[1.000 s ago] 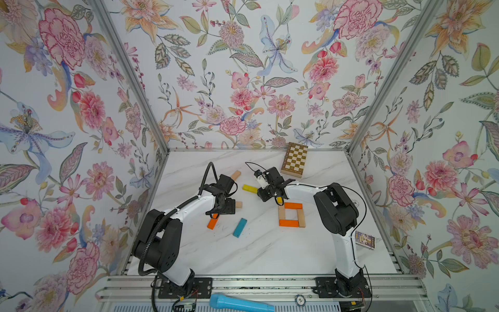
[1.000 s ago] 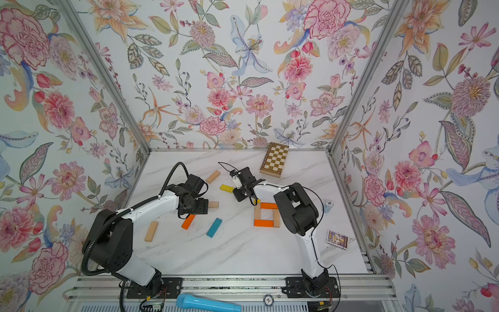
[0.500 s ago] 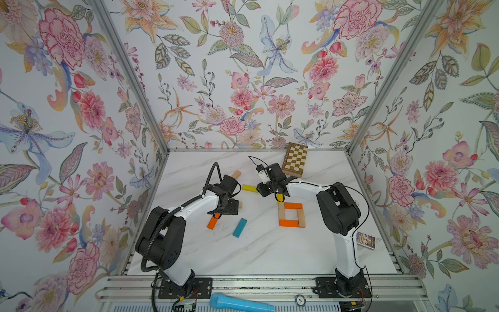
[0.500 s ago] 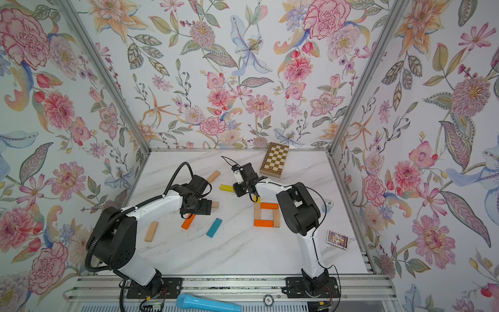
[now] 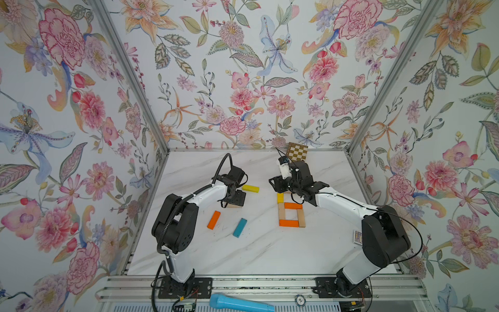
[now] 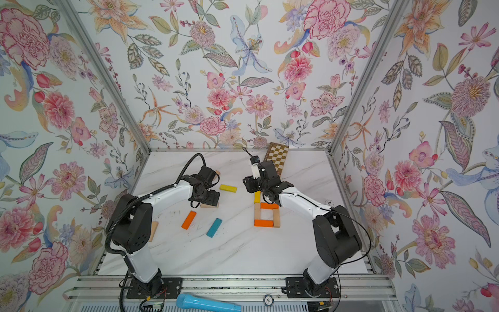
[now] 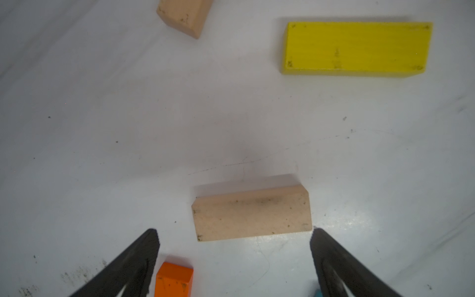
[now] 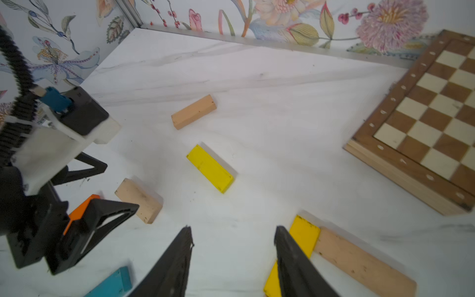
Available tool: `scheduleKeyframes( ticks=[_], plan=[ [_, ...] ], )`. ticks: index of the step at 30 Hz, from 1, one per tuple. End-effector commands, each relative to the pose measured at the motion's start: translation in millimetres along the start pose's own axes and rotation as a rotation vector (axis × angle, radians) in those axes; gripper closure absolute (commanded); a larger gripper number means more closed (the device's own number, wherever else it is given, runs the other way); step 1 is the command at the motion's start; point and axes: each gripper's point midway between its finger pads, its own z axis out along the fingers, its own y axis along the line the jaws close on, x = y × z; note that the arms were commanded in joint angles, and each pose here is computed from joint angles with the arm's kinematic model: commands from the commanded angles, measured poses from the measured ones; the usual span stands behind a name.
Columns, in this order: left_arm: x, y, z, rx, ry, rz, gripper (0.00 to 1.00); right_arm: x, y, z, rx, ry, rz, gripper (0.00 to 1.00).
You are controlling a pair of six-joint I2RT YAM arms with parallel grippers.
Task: Assemble the number 6 with building blocks
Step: Assemble the building block at the center of the board.
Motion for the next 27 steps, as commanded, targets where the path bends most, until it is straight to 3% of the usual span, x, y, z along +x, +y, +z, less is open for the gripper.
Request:
scheduleKeyframes(
  ticks=[1, 5, 9, 16, 21, 27],
  plan=[
    [-5, -3, -10, 0.010, -0.018, 0.238, 0.05, -13, -10, -26, -0.024, -0.100, 0.075, 0.47],
    [5, -18, -15, 0.130, -0.038, 0.505, 0.16, -22, -21, -51, -0.015, -0.184, 0.121, 0.46],
    [-2, -21, -21, 0.180, -0.130, 0.655, 0.17, -27, -24, -62, -0.014, -0.204, 0.128, 0.46],
    [9, -12, -5, 0.150, -0.085, 0.938, 0.18, -23, -26, -63, -0.026, -0.199, 0.131, 0.46],
    [-6, -8, -8, 0.232, -0.159, 0.954, 0.17, -20, -22, -64, -0.042, -0.198, 0.131, 0.46],
    [5, -5, 9, 0.308, -0.048, 0.988, 0.19, -20, -16, -69, -0.059, -0.208, 0.125, 0.46]
  ],
)
